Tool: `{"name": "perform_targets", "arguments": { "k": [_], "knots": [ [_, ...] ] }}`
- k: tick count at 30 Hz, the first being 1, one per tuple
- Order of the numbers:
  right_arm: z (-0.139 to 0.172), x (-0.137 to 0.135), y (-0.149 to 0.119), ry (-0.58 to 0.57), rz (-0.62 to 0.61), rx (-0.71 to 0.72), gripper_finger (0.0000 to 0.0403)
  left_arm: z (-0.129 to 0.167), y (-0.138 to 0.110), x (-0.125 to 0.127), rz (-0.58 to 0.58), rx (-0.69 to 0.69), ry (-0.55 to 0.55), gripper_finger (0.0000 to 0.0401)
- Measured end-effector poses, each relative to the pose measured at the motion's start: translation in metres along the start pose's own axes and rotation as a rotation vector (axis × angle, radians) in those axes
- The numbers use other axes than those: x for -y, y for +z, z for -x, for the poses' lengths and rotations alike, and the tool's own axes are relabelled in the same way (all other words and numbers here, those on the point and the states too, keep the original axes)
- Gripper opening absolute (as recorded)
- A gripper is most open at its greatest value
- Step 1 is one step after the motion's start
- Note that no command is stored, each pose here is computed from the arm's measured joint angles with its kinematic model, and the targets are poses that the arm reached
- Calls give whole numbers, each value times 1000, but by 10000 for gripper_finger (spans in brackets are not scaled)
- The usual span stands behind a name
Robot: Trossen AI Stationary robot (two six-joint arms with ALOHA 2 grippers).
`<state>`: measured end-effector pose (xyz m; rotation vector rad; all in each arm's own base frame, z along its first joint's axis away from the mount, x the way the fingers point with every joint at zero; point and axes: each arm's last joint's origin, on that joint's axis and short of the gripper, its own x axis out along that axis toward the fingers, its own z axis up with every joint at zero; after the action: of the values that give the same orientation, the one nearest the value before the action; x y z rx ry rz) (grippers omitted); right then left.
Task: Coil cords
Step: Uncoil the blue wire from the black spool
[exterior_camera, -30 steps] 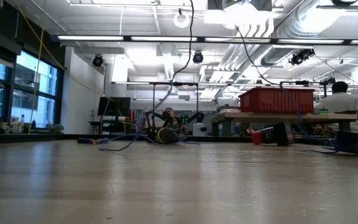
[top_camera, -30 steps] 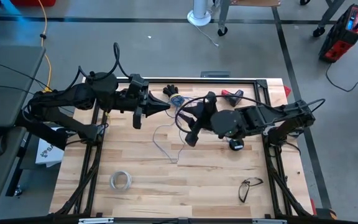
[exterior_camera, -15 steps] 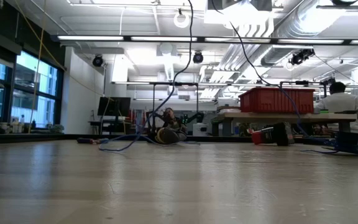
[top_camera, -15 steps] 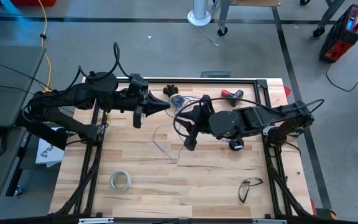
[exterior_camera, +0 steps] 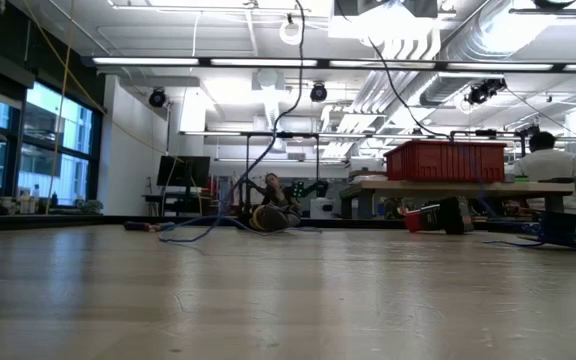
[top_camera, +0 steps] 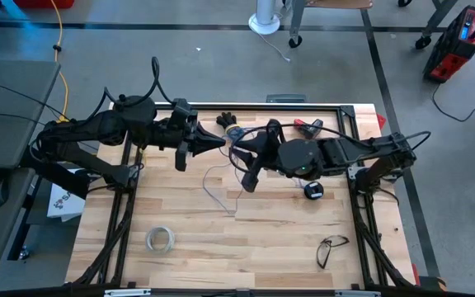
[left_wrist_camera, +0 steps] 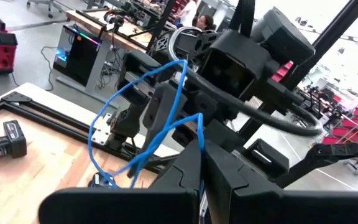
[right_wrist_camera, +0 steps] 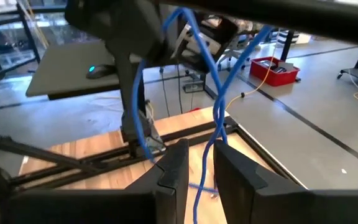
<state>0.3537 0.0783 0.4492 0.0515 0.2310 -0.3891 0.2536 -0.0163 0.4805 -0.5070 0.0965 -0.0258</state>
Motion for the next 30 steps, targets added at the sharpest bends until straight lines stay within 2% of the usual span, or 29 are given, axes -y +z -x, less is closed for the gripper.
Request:
{"name": "perform_targets", "arguments": {
  "k": [6,13,16,18,24,30],
  "knots": [
    [-16,-1,-8,24,-17,-33,66,0,0,0,-4,0,0,0],
    [-22,3,-9,-47,-32,-27,65,0,0,0,-15,1,1,0],
    [-19,3,-6,-45,-16,-11,33,0,-1,-1,-18,-9,6,0],
    [-10,2,-2,-29,-3,9,9,0,-3,-3,-30,-36,32,0],
    [35,11,23,26,-103,92,2,8,-11,-19,-87,-136,204,0],
    [67,30,43,138,-245,162,1,6,-8,-27,-152,-136,236,0]
  ]
}}
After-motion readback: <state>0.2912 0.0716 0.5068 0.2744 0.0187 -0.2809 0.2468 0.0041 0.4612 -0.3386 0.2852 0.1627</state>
